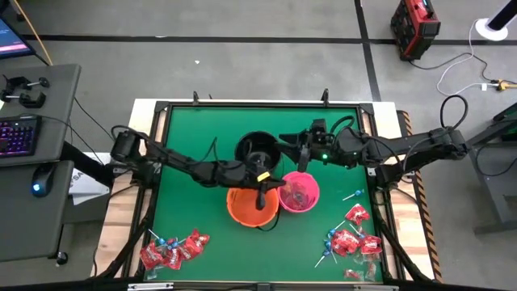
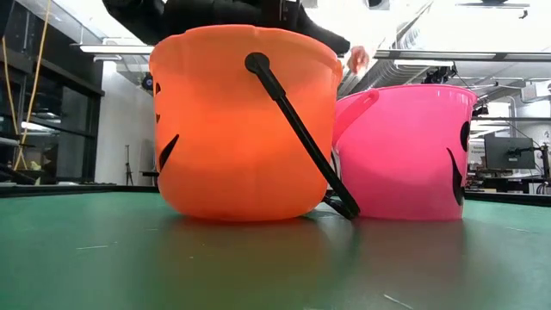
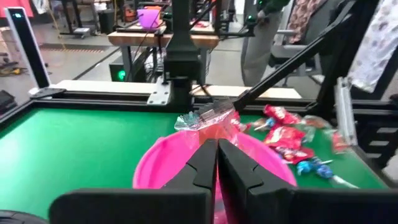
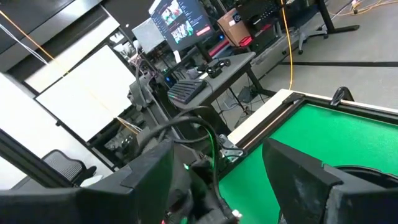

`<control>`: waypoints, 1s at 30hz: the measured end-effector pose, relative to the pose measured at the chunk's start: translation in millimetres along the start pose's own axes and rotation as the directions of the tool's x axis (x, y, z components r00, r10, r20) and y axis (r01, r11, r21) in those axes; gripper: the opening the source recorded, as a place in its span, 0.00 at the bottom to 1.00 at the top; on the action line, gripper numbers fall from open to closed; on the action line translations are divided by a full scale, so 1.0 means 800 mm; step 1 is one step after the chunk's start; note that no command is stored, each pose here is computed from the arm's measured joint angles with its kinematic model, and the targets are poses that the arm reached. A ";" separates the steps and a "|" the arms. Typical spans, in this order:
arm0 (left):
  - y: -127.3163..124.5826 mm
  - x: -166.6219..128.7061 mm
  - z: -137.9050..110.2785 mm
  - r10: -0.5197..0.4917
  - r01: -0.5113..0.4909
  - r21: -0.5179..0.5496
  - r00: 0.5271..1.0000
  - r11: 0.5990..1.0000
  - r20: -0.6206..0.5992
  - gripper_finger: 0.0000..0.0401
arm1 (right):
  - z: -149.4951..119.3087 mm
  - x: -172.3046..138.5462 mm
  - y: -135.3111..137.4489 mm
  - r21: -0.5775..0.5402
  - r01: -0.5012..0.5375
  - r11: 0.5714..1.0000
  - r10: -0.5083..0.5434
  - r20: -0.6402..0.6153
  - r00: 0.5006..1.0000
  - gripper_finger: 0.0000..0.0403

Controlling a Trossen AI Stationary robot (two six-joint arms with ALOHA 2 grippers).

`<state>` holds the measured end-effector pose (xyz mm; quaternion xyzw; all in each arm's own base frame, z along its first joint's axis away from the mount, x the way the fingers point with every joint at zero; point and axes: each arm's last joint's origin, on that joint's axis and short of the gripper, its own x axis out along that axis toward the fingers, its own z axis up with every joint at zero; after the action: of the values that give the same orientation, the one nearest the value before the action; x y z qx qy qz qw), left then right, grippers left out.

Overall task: Sort candy by brand, put in halloween buckets
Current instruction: Put the orange gummy into the pink bucket, then put the red gummy into the pink bucket

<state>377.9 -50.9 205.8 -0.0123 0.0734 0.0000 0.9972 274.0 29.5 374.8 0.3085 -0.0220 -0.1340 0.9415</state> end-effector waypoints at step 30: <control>0.049 -0.229 0.092 0.219 -0.236 -0.262 0.971 0.936 -0.093 0.48 | -0.146 -0.139 -0.005 0.096 0.350 0.932 -0.072 -0.896 0.439 0.59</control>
<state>207.7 -10.0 304.5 -0.1400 0.1049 0.1248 0.9766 180.1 122.9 282.7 0.4571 0.4868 -0.0690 0.7412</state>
